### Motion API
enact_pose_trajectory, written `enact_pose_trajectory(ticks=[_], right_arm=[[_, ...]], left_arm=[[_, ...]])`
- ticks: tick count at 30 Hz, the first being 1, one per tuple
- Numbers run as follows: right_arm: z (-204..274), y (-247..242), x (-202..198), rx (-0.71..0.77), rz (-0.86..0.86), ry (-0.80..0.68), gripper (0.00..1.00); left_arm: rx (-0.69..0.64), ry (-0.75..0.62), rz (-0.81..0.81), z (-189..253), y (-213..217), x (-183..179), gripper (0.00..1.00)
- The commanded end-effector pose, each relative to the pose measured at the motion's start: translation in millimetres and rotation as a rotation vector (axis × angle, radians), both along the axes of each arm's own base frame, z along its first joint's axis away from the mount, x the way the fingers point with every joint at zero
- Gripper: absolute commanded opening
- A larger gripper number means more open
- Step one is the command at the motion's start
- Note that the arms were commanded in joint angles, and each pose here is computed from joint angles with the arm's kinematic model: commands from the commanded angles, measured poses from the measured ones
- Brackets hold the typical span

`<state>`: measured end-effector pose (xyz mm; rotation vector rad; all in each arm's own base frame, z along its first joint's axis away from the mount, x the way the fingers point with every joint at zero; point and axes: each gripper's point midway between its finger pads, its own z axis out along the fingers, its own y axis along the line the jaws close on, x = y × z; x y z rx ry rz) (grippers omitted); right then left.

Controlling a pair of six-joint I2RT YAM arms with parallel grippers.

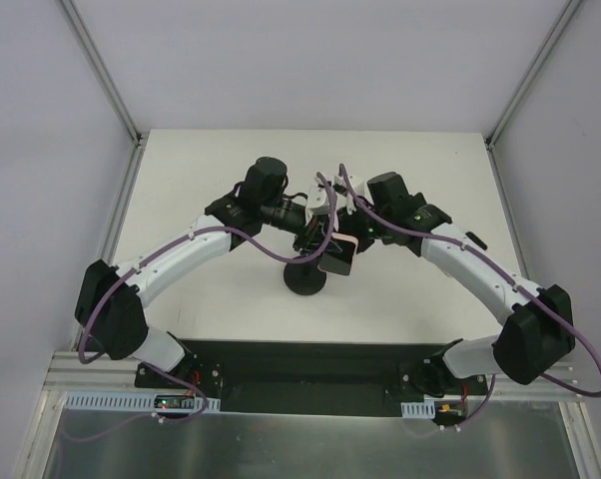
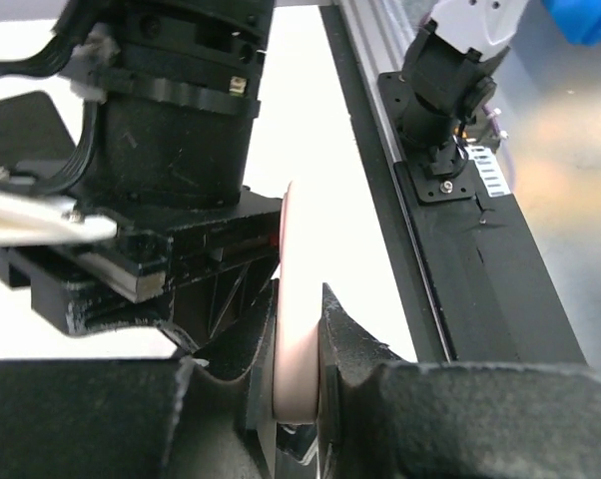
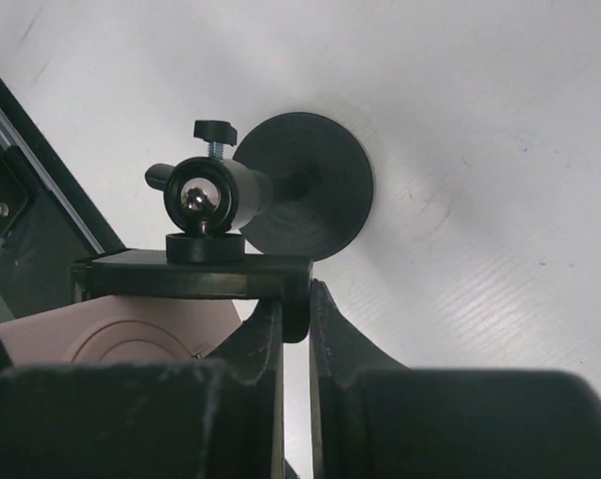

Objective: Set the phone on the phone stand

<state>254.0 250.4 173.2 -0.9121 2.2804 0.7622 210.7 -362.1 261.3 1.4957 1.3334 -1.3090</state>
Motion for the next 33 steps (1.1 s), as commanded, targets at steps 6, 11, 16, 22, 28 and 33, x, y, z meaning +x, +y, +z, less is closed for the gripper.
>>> enact_pose_trajectory(ticks=[6,11,16,22,28,33], right_arm=[[50,-24,44,0.173,-0.511,-0.263,0.00],[72,-20,29,0.190,-0.672,-0.472,0.00],[79,-12,5,0.272,-0.825,-0.529,0.00],[105,12,-28,0.269,-0.894,-0.658,0.00],[107,35,-38,0.304,-0.872,-0.637,0.00],[108,13,-46,0.279,-0.823,-0.612,0.01]], left_arm=[[0.277,0.095,0.889,-50,76,75,0.00],[0.349,0.061,1.183,-60,110,91,0.00],[0.329,0.085,1.378,-67,125,107,0.00],[0.296,0.116,1.411,-71,106,120,0.00],[0.252,0.186,1.361,-70,83,120,0.00],[0.270,0.175,1.244,-82,75,105,0.00]])
